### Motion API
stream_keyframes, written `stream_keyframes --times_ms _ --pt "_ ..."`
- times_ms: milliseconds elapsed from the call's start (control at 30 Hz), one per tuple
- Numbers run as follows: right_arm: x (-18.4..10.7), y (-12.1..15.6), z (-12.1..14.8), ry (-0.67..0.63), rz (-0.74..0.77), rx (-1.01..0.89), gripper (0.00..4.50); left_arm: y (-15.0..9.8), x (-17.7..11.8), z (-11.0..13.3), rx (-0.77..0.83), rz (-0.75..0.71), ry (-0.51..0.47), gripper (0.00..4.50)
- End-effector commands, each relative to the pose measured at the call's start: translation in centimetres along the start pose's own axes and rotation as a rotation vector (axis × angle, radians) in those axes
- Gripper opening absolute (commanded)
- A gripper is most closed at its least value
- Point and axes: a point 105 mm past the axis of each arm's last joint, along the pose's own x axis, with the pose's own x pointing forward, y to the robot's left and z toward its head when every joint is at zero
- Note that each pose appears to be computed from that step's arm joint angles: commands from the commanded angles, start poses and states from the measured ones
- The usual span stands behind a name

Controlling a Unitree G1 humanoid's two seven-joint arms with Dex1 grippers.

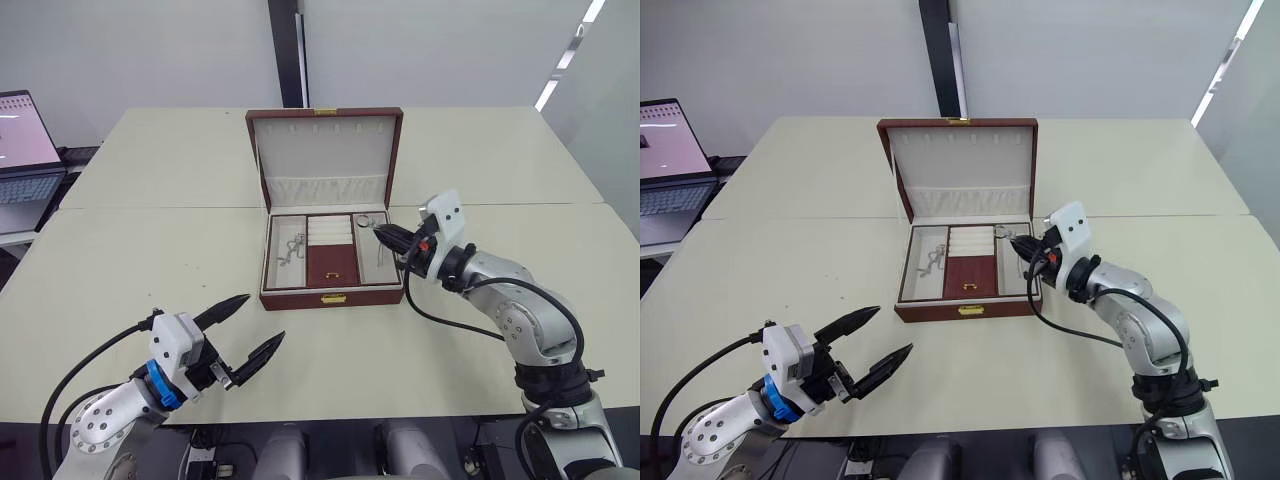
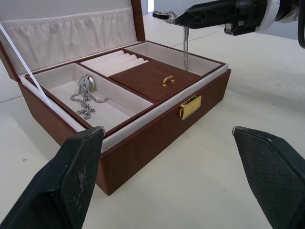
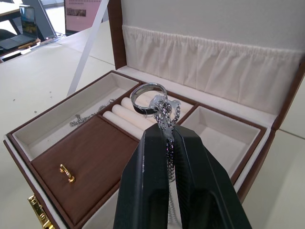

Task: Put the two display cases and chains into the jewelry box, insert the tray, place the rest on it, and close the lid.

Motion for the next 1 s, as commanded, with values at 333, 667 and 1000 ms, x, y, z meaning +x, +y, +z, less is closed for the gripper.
stream_keyframes --times_ms 333,667,1000 --pt "-0.4 -0.5 0.3 -0.014 -0.03 0.009 1.42 -0.1 0.3 0.9 0.0 -0.004 -0.017 4.5" --pt "-1.9 -1.4 0.7 -0.048 -0.03 0.005 4.37 0.3 0.8 1.4 -0.015 -0.018 -0.003 4.5" --pt "-8.9 -6.8 -0.7 0.045 -0.035 -0.125 4.48 5.9 -0.7 0.7 -0.074 0.087 0.115 4.5"
